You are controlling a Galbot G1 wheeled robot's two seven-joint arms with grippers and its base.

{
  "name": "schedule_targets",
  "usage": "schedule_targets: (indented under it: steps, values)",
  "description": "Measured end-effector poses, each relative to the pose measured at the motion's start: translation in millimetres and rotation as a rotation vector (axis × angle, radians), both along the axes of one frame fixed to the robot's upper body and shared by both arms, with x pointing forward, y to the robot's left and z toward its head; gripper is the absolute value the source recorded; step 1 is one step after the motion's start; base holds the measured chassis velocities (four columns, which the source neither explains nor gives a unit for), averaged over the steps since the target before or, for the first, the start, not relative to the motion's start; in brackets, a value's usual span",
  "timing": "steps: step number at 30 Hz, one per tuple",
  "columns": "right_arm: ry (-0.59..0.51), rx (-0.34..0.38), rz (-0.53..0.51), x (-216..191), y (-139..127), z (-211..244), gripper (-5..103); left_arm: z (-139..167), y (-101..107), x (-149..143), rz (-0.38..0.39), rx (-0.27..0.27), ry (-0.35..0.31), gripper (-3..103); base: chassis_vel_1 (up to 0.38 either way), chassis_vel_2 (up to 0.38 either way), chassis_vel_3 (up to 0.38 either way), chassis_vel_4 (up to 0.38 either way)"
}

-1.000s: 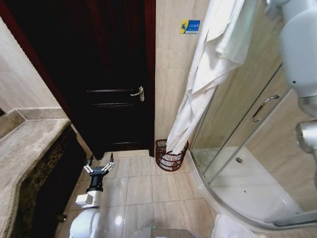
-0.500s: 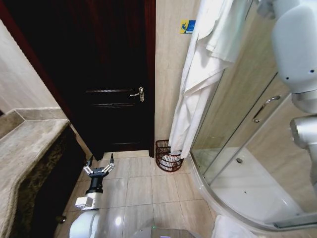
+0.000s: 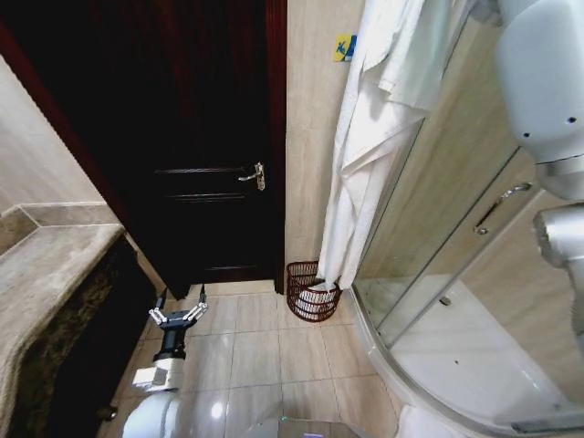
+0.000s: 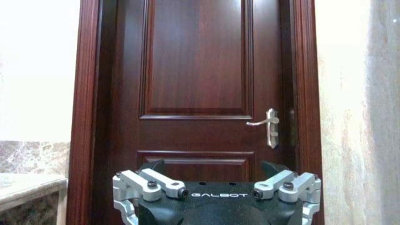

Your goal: Discard the used towel into the hamper.

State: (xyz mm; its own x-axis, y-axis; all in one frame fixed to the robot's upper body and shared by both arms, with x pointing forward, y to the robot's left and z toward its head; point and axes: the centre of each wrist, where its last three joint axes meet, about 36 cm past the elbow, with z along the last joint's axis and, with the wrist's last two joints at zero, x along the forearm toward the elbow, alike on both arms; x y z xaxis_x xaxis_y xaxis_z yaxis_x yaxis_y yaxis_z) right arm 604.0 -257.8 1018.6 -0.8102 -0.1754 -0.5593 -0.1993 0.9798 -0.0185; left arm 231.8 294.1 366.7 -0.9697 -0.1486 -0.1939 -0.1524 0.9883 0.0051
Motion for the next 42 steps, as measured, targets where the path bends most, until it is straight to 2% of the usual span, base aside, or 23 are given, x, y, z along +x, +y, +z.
schedule_targets:
  steps: [11, 31, 42]
  values:
    - [0.032, -0.028, -0.011, 5, -7, -31, 8, 2, -4, -6, 0.007, -0.002, -0.015, 100, -0.092, 0.089, 0.091, -0.096]
    - [0.176, -0.023, -0.019, 8, -4, -167, 8, -7, -2, -17, 0.019, 0.017, -0.018, 100, -0.016, 0.020, 0.022, -0.022]
    - [0.200, 0.000, -0.007, 5, 1, -211, 8, -9, -9, -15, 0.014, 0.013, -0.022, 100, 0.000, 0.000, 0.000, 0.000]
